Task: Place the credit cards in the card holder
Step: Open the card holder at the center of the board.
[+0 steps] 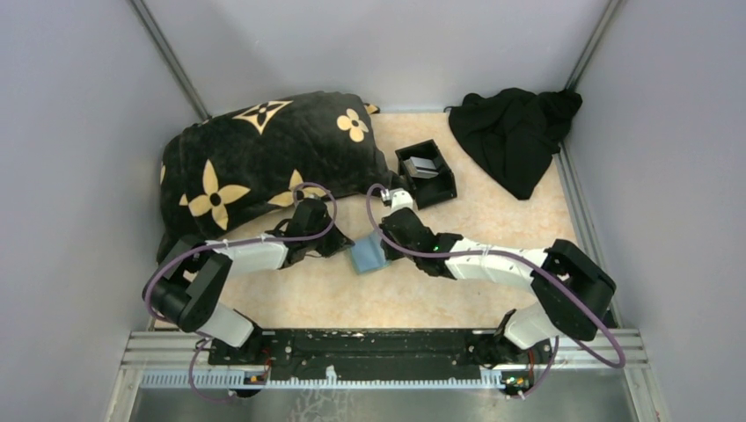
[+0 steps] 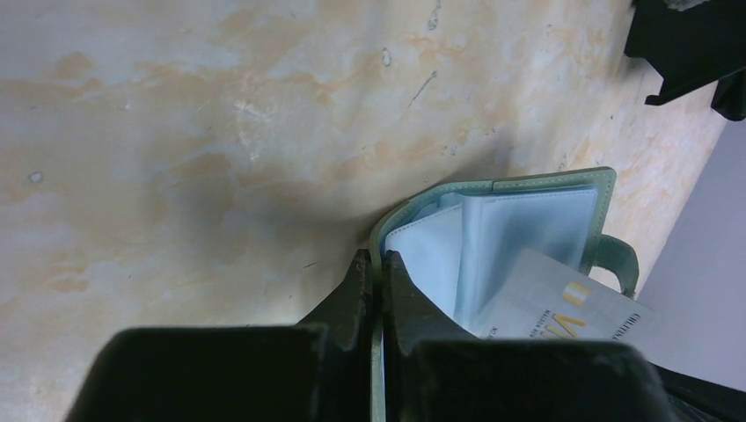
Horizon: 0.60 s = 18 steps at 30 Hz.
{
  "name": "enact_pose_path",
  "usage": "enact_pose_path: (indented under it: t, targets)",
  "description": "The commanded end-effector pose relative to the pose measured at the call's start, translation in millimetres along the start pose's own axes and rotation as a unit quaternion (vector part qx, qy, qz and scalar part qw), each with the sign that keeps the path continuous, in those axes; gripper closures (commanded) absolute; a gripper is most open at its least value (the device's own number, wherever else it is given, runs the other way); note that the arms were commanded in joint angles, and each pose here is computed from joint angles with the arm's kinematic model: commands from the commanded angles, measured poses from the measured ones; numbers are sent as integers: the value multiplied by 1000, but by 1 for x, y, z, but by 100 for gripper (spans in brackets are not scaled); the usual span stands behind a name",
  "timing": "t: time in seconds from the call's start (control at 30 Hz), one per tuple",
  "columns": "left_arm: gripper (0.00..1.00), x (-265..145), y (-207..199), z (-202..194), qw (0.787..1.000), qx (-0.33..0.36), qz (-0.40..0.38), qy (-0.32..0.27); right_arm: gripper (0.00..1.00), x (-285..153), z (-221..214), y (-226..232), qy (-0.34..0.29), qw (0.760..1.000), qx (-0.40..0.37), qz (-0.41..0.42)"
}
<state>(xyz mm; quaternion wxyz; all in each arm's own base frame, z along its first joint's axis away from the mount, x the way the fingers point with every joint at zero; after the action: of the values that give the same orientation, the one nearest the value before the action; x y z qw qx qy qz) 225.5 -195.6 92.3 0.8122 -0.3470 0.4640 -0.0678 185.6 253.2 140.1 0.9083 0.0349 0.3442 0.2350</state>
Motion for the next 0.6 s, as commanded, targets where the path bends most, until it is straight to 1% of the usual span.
enact_pose_path:
  t: [0.0, 0.4, 0.57]
  targets:
    - [100, 5, -1, 3, 999, 32, -25, -6, 100, 0, 16, 6, -32, 995, 57, 73]
    - [100, 13, 7, 7, 998, 58, -26, -8, 100, 15, 6, -21, -15, 984, 135, 115]
    - [100, 18, 10, 7, 997, 70, -26, -3, 100, 22, -1, -27, -9, 980, 154, 124]
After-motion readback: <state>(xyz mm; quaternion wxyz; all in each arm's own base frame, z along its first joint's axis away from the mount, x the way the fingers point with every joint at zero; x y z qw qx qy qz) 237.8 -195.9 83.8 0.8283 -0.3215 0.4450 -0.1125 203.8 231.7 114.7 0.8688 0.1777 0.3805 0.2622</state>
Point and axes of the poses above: each gripper's point midway between its finger pads, its own x axis out along the fingers, its own y axis along the line the jaws close on, z = x × y, the point moved 9 cm from there along -x, back along the fingers, and after that the axes turned 1 degree about x, right-handed, at the moved point
